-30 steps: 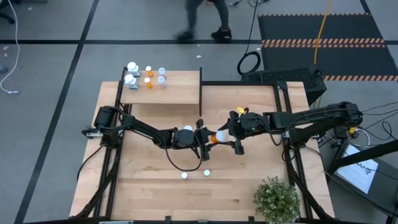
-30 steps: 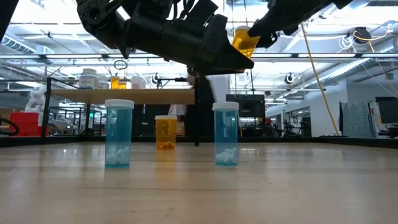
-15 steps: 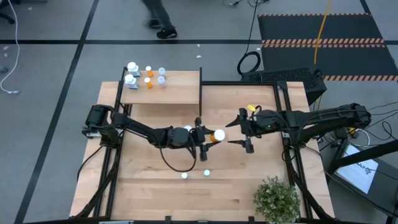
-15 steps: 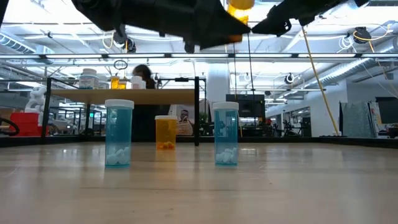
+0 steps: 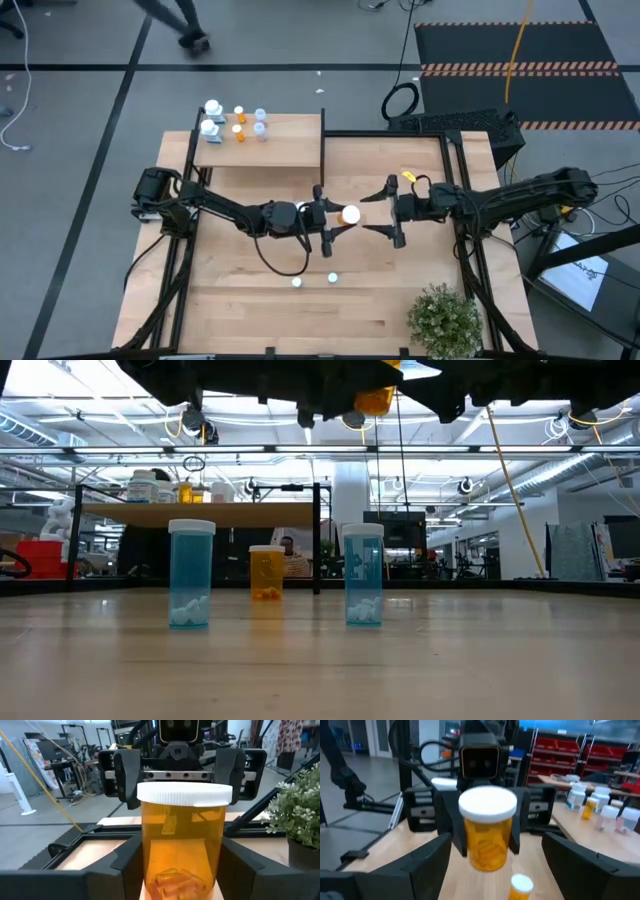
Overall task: Pick and place medicine bottles onto shelf by color
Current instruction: Put the bottom large orange pill bottle on the shelf
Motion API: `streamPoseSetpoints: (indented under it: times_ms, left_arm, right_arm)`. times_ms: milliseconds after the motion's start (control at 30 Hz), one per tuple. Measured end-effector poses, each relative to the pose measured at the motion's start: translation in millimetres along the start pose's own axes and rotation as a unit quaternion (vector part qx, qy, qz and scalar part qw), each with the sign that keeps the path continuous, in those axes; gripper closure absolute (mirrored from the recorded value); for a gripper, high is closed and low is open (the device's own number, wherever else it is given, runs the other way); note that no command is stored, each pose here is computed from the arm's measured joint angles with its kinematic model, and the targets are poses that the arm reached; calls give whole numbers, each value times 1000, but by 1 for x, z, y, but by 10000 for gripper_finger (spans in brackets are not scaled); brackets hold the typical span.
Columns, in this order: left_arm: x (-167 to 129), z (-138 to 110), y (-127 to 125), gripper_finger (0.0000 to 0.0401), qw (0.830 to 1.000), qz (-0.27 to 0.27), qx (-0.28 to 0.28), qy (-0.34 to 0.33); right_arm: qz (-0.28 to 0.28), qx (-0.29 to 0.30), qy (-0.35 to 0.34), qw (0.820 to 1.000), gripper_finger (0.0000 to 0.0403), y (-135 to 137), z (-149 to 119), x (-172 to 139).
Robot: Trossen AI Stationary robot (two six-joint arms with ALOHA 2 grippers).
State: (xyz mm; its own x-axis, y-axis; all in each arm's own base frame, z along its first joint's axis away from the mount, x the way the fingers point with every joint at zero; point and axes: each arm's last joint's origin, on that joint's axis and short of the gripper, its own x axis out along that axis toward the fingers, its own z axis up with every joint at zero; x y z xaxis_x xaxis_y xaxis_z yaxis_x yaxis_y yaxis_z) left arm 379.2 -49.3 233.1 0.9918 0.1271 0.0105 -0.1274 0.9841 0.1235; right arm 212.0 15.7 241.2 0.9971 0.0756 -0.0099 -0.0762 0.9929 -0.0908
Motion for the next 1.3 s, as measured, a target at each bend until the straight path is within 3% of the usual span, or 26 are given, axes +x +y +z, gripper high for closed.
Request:
streamPoseSetpoints:
  times_ms: [200, 533, 767, 1133, 1300]
  left_arm:
    - [1, 0, 4, 231, 1000, -3, -3, -2]
    - [0, 5, 1, 206, 1000, -5, -2, -27]
    - [0, 10, 1, 225, 998, -22, -12, -54]
    - [1, 10, 4, 217, 998, -20, -28, -54]
    - [1, 10, 4, 217, 998, -22, -28, -54]
  right_arm:
    - [-2, 0, -12, 1000, 94, 0, -3, 8]
    - [1, -6, 27, 1000, 94, 1, -20, 19]
    - [-2, 0, -10, 1000, 94, 2, -24, 30]
    - [23, 13, -34, 999, 94, 3, -22, 32]
    - [22, 13, -33, 999, 112, 3, -22, 32]
